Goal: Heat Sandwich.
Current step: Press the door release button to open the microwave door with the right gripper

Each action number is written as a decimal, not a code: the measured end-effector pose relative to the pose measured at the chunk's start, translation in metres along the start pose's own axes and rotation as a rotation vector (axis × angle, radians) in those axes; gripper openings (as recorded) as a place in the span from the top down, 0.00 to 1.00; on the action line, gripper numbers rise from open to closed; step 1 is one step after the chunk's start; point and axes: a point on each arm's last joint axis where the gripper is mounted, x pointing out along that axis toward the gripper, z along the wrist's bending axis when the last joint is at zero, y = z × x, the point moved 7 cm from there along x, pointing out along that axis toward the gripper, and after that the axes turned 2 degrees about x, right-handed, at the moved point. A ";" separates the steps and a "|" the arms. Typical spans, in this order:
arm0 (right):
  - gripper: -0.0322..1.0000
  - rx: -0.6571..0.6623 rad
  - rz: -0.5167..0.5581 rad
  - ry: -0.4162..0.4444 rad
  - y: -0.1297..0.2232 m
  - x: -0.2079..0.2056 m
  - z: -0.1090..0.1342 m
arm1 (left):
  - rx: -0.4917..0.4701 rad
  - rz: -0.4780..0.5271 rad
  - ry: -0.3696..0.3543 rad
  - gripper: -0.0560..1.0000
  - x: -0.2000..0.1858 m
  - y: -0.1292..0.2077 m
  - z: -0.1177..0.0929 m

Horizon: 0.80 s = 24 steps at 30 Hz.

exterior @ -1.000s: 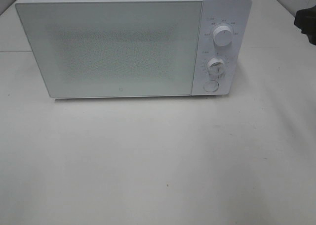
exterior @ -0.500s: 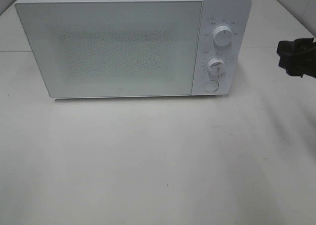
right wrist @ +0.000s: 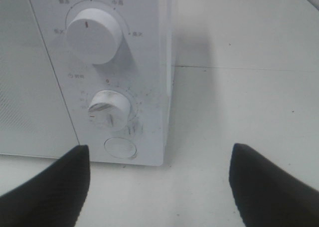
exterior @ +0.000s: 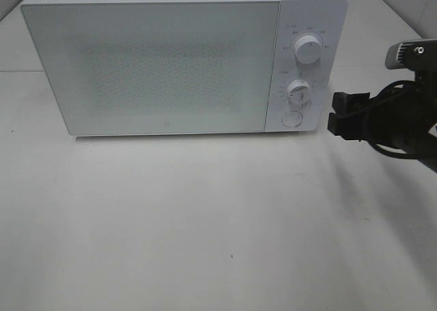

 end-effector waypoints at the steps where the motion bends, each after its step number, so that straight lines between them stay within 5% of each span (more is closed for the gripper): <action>1: 0.25 -0.001 0.008 -0.003 0.004 0.001 0.004 | 0.000 0.000 0.000 0.02 0.000 0.000 0.000; 13: 0.25 0.004 0.091 0.046 0.045 0.005 0.029 | 0.000 0.000 0.000 0.02 0.000 0.000 0.000; 24: 0.25 0.000 0.092 0.060 0.048 0.004 0.029 | 0.000 0.000 0.000 0.02 0.000 0.000 0.000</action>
